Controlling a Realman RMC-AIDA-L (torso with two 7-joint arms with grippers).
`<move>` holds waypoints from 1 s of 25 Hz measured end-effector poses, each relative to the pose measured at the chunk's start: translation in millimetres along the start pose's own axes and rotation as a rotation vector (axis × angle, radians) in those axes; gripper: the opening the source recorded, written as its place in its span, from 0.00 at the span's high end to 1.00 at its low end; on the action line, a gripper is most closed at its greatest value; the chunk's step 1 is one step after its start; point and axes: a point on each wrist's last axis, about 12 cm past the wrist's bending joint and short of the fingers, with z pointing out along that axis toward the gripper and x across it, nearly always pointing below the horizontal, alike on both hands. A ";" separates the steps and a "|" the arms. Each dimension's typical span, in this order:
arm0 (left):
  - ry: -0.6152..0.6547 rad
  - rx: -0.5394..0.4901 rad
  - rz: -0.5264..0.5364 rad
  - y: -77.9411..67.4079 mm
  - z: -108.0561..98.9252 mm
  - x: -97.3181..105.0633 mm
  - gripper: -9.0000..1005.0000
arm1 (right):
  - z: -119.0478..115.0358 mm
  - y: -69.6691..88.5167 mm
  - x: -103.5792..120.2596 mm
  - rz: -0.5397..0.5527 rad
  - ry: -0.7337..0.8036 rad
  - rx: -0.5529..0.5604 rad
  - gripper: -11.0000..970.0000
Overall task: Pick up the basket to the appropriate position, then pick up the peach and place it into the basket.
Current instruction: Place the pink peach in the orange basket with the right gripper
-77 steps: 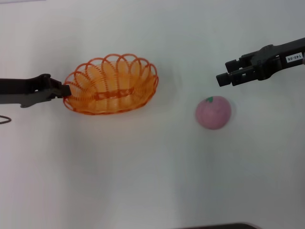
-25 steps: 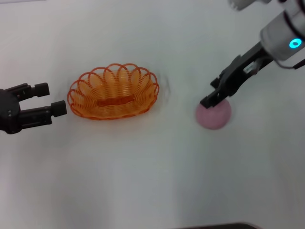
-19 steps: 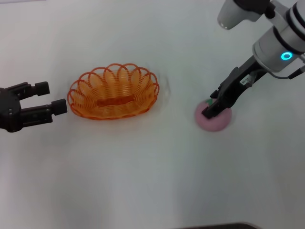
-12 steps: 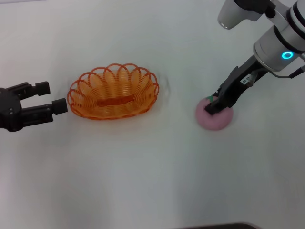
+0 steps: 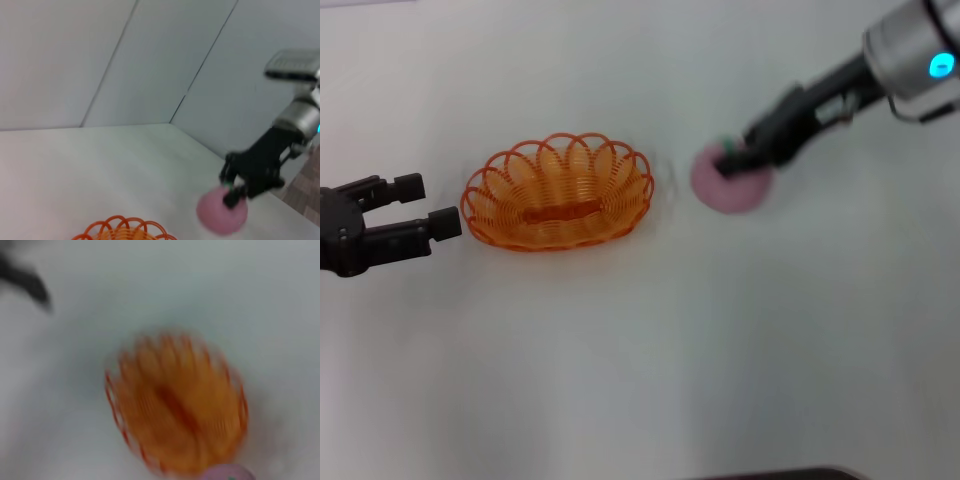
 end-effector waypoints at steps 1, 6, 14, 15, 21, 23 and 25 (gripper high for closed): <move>0.000 0.000 0.000 0.0 -0.1 0.0 0.11 | -3.6 0.7 -4.2 -0.007 -0.050 -0.014 0.78; 0.000 0.003 -0.004 -0.1 0.5 0.8 0.11 | 1.2 9.9 -28.8 -0.038 -0.241 -0.089 0.82; -0.002 0.003 -0.006 -0.1 1.2 0.9 0.11 | 66.7 17.9 -46.5 -0.027 -0.267 -0.129 0.88; -0.003 0.004 -0.006 -0.1 1.4 0.9 0.11 | 70.0 18.2 -46.6 -0.027 -0.268 -0.125 0.86; -0.005 0.007 -0.011 0.5 3.4 1.3 0.11 | 76.4 21.2 -46.1 -0.015 -0.294 -0.138 0.70; -0.006 0.010 -0.012 0.8 4.2 1.0 0.11 | 75.4 20.8 -44.2 -0.011 -0.297 -0.141 0.65; -0.005 0.010 -0.011 0.9 4.4 0.8 0.11 | 73.1 19.3 -40.9 -0.004 -0.304 -0.141 0.60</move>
